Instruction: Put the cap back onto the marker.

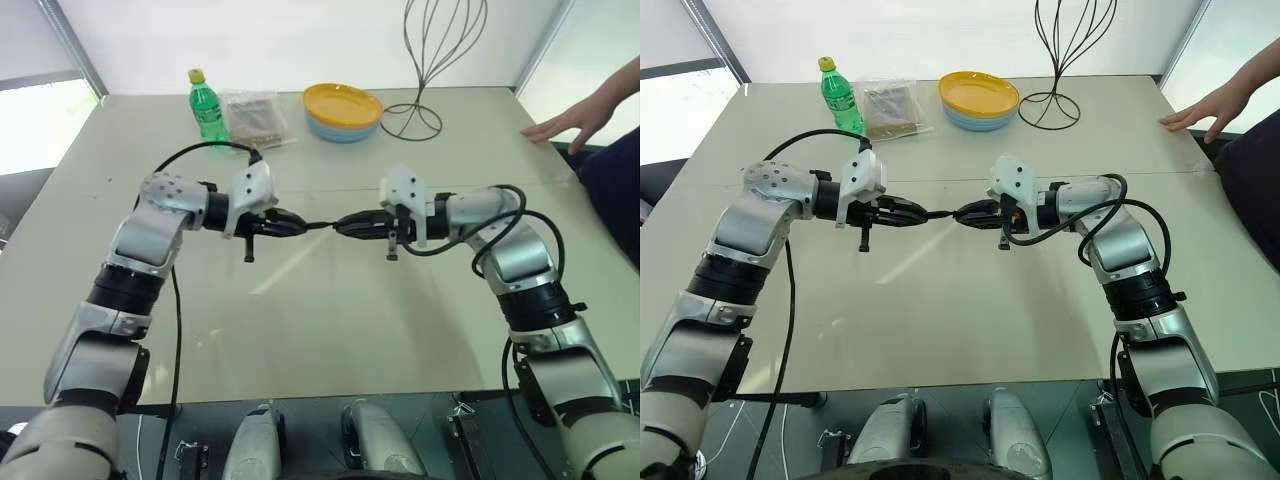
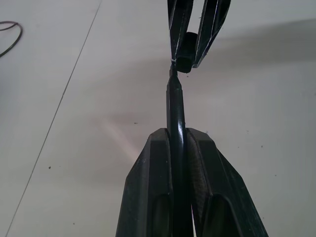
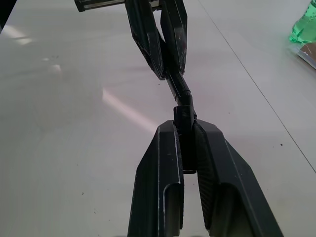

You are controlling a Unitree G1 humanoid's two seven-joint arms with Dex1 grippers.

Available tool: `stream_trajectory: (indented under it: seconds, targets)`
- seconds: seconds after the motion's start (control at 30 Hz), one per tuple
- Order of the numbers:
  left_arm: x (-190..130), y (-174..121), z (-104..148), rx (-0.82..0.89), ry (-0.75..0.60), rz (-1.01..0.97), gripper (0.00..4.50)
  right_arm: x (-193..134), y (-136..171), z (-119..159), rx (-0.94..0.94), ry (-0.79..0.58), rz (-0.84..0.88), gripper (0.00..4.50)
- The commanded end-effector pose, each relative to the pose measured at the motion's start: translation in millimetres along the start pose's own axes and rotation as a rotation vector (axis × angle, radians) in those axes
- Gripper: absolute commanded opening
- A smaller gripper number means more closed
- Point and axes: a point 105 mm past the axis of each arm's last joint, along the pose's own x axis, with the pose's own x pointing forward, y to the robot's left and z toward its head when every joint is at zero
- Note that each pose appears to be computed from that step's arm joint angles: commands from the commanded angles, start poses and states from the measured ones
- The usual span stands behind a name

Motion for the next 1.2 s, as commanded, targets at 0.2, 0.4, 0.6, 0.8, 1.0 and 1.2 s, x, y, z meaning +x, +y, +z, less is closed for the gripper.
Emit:
stream_trajectory:
  seconds: [0.2,0.4,0.6,0.8,1.0,1.2]
  targets:
    - [-17.7,5.4,14.0,0.060,-0.006,0.027,0.00,-3.2,-3.3,6.0,-0.030,-0.017,-0.018,0.02]
    - [-19.8,1.0,16.3,0.047,-0.017,0.019,0.00,-2.2,-3.3,5.3,-0.028,-0.018,-0.014,0.02]
    - [-15.1,-2.4,17.4,0.044,-0.025,0.012,0.00,-0.6,-2.3,6.1,-0.031,-0.023,-0.005,0.02]
    - [-10.7,-2.0,15.2,0.052,-0.018,0.010,0.00,-0.4,-0.3,8.6,-0.036,-0.029,0.001,0.02]
    - [-7.2,-1.9,14.3,0.058,-0.018,0.000,0.00,-0.6,1.9,11.2,-0.041,-0.034,0.006,0.02]
    - [-8.1,-0.9,13.7,0.061,-0.015,0.001,0.00,-2.5,1.1,11.4,-0.041,-0.033,-0.002,0.02]
